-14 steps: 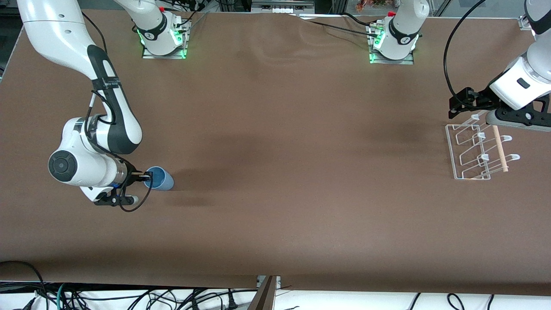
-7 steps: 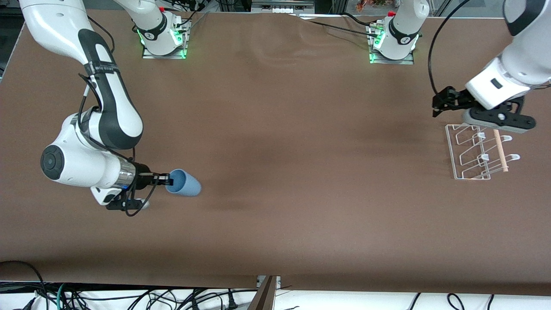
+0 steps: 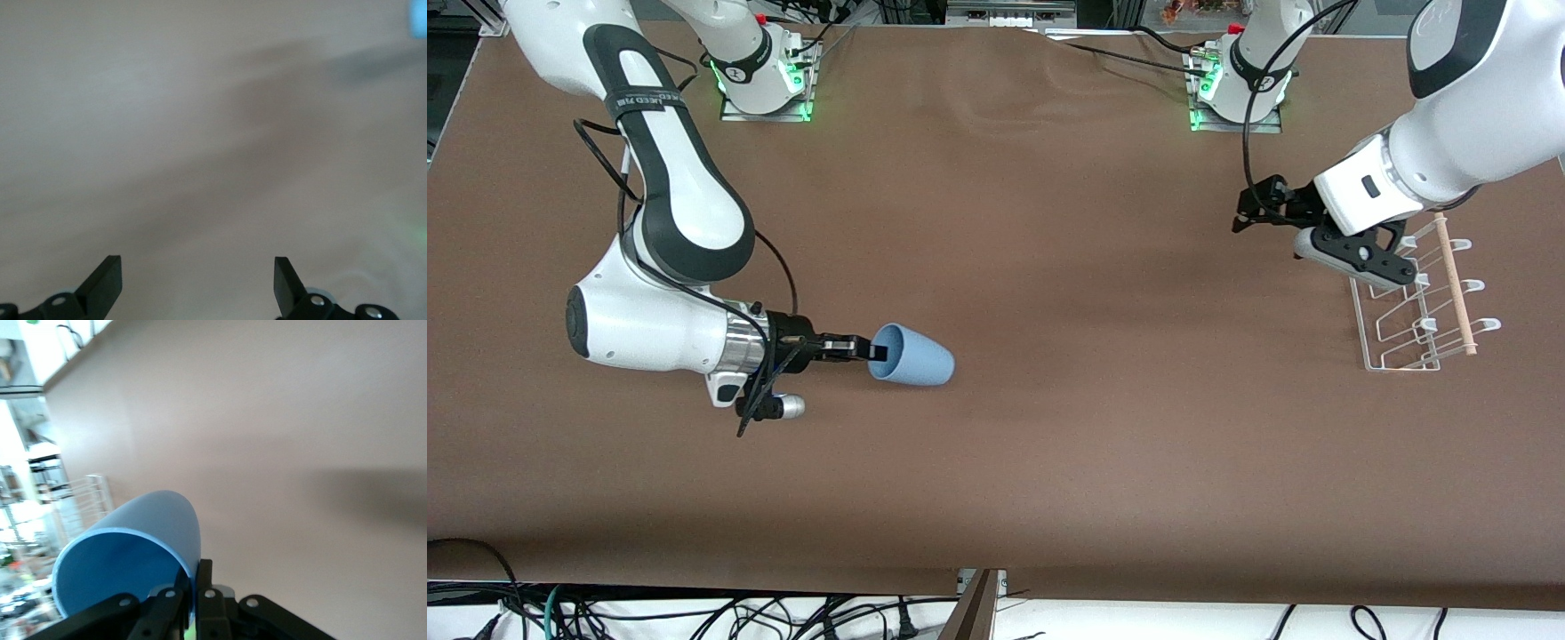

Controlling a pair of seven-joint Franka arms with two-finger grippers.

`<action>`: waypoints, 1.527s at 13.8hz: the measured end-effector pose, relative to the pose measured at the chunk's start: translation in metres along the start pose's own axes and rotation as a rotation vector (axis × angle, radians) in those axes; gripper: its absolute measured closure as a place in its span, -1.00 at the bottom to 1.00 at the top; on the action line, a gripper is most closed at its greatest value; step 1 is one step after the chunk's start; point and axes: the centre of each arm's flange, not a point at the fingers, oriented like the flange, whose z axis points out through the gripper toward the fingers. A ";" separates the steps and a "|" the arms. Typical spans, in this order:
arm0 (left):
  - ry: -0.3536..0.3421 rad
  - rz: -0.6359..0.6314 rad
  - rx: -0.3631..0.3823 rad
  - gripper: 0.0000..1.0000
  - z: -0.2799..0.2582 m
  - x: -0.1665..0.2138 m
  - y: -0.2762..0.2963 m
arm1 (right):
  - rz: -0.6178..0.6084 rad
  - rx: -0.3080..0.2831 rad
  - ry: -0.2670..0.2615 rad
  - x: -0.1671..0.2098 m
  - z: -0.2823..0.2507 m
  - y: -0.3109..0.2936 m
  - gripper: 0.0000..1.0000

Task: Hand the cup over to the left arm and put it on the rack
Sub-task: 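Lift the cup with the right gripper while the left gripper approaches, then grasp the cup's base with the left gripper beside the right gripper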

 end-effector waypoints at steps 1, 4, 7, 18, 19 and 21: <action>0.018 0.063 -0.024 -1.00 0.004 0.005 0.006 | 0.027 0.036 -0.009 -0.007 0.010 -0.016 0.90; 0.078 0.248 -0.102 -1.00 0.020 0.021 0.023 | 0.117 0.093 0.022 -0.026 0.037 -0.065 0.90; 0.144 0.449 -0.161 -1.00 0.030 0.032 0.034 | 0.183 0.121 0.036 -0.044 0.060 -0.108 0.90; 0.489 1.000 0.017 -1.00 0.030 0.067 0.089 | 0.303 0.238 -0.053 -0.067 0.084 -0.145 0.90; 0.488 1.016 0.017 -1.00 0.034 0.069 0.090 | 0.312 0.241 -0.055 -0.068 0.083 -0.147 0.90; 0.475 1.042 0.009 -1.00 0.047 0.072 0.093 | 0.328 0.246 -0.057 -0.069 0.081 -0.151 0.90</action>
